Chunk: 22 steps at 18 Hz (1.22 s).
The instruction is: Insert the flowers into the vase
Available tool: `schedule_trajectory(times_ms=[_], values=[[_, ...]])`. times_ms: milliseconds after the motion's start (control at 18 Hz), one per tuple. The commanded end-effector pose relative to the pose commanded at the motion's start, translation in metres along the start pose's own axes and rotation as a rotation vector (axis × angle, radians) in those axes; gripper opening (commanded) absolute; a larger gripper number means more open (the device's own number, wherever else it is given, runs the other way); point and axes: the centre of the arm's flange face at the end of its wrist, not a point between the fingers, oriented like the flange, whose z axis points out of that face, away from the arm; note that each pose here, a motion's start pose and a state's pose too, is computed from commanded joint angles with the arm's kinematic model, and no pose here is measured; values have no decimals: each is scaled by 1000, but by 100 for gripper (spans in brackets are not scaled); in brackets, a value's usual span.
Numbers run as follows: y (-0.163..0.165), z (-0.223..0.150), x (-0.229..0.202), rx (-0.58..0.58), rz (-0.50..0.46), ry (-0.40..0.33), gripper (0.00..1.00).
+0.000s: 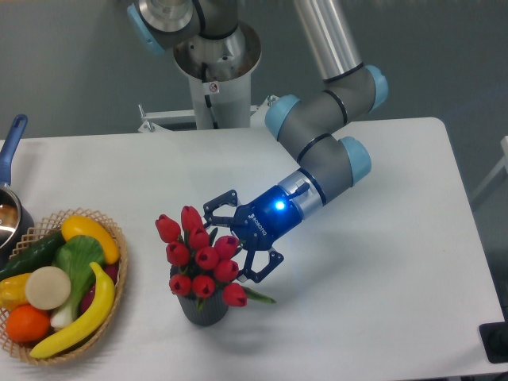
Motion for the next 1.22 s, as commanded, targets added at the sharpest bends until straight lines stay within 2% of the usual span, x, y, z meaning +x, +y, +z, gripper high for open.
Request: schedule_trajectory(times_ms=[111, 278, 444, 667, 944, 1111, 1222], values=[[-9, -6, 3, -40, 38, -18, 100], [-22, -19, 11, -224, 94, -76, 100], [-48, -36, 17, -273, 152, -121, 100], [-90, -79, 32, -392, 231, -240, 100], [-115, -127, 48, -692, 272, -416, 100], [-154, -148, 59, -794, 318, -510, 100], [-165, -163, 65, -923, 325, -579, 100]])
